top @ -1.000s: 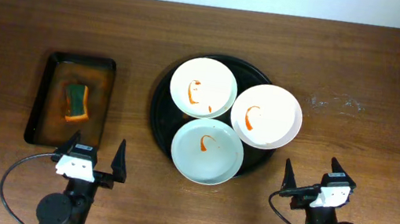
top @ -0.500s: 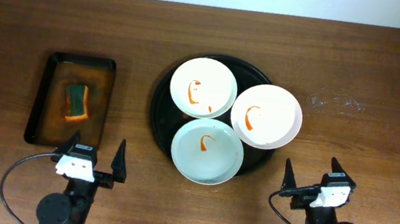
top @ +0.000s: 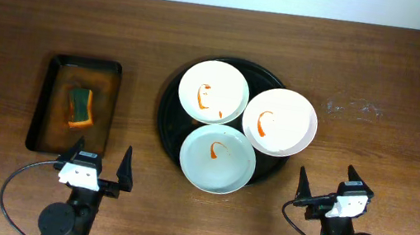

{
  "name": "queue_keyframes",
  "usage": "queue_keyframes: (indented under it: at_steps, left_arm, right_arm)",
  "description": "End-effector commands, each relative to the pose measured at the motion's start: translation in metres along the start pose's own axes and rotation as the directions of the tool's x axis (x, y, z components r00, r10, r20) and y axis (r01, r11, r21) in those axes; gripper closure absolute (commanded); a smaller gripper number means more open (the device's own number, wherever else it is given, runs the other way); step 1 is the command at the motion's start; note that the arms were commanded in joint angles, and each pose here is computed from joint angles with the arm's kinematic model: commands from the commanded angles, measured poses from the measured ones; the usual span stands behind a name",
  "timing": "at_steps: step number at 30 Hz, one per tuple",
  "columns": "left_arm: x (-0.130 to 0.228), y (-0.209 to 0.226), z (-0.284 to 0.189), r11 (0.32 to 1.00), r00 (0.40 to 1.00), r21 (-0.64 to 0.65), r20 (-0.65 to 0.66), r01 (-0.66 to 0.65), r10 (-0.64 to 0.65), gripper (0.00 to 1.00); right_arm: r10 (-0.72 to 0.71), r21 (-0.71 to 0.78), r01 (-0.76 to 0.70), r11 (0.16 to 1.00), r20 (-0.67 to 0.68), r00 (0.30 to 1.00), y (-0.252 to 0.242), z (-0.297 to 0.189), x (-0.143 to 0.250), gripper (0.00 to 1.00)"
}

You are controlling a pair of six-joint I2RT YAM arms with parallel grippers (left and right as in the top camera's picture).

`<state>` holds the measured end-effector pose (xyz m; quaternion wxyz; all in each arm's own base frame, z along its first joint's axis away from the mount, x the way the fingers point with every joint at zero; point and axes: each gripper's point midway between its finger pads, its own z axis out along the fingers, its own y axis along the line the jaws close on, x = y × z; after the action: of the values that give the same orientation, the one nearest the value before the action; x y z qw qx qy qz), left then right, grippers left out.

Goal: Clean dirty plates on tray and stack at the side

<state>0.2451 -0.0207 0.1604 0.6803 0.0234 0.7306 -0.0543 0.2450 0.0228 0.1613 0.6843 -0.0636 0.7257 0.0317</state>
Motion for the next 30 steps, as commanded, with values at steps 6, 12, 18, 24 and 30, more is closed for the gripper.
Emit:
queue_keyframes:
  at_steps: [6,12,18,24,30]
  left_arm:
    - [0.002,-0.003,0.000,1.000,1.000,0.016,0.000,-0.019,0.019,0.01]
    - [-0.001,-0.003,0.000,1.000,1.000,0.016,0.006,-0.020,0.020,0.01]
    - [-0.010,-0.004,-0.005,1.000,0.999,0.014,-0.032,-0.016,0.017,0.01]
    - [-0.019,0.002,-0.008,1.000,0.987,-0.028,-0.162,-0.009,0.005,0.00]
    - [-0.032,0.005,0.003,0.999,0.950,-0.045,-0.312,-0.005,-0.009,0.01]
  right_arm:
    - [0.002,0.003,-0.002,1.000,-0.006,1.000,0.000,0.000,0.003,0.01]
    - [0.026,0.001,-0.026,1.000,-0.003,1.000,0.000,0.000,0.002,0.01]
    - [0.141,0.003,-0.141,0.990,-0.019,0.990,0.000,-0.001,0.002,0.01]
    - [0.209,0.017,-0.209,0.978,-0.106,0.972,0.001,-0.005,-0.002,0.01]
    - [0.224,0.038,-0.221,0.975,-0.228,0.948,0.001,-0.008,-0.019,0.01]
